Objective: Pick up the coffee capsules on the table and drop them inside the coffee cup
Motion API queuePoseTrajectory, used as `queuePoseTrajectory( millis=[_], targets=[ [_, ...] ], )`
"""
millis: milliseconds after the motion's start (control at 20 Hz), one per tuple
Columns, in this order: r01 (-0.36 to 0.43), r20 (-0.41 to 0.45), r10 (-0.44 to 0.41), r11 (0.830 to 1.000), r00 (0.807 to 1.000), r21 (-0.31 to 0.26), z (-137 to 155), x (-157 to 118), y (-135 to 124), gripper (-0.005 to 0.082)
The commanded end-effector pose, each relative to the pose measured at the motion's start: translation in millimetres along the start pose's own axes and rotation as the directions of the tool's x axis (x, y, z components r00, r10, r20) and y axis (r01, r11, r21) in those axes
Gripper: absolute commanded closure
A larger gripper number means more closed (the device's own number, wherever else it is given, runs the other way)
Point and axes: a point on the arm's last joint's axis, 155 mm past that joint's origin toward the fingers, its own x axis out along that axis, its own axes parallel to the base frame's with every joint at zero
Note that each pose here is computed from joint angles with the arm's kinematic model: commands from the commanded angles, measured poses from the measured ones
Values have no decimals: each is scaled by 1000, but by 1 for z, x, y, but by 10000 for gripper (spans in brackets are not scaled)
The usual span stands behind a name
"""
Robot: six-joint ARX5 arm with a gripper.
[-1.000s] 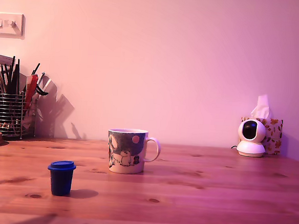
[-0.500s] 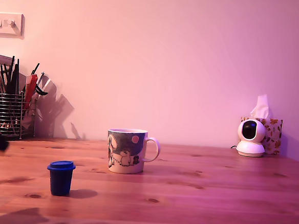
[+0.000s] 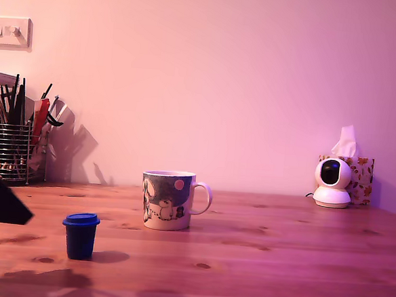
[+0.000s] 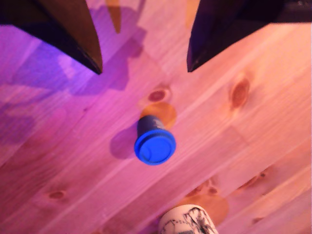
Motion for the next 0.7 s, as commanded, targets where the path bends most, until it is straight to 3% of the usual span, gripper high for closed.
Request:
queuePoseTrajectory(
  millis=[0,150,400,650],
  targets=[
    [-3,5,3,1000,1000,-13,2,4,2,263],
    [-12,14,13,1000,1000,-16,3,12,6,196],
    [45,111,-43,999,993,-14,22,23,4,197],
    [89,129,-85,996,988,-26,19,29,4,198]
  ],
)
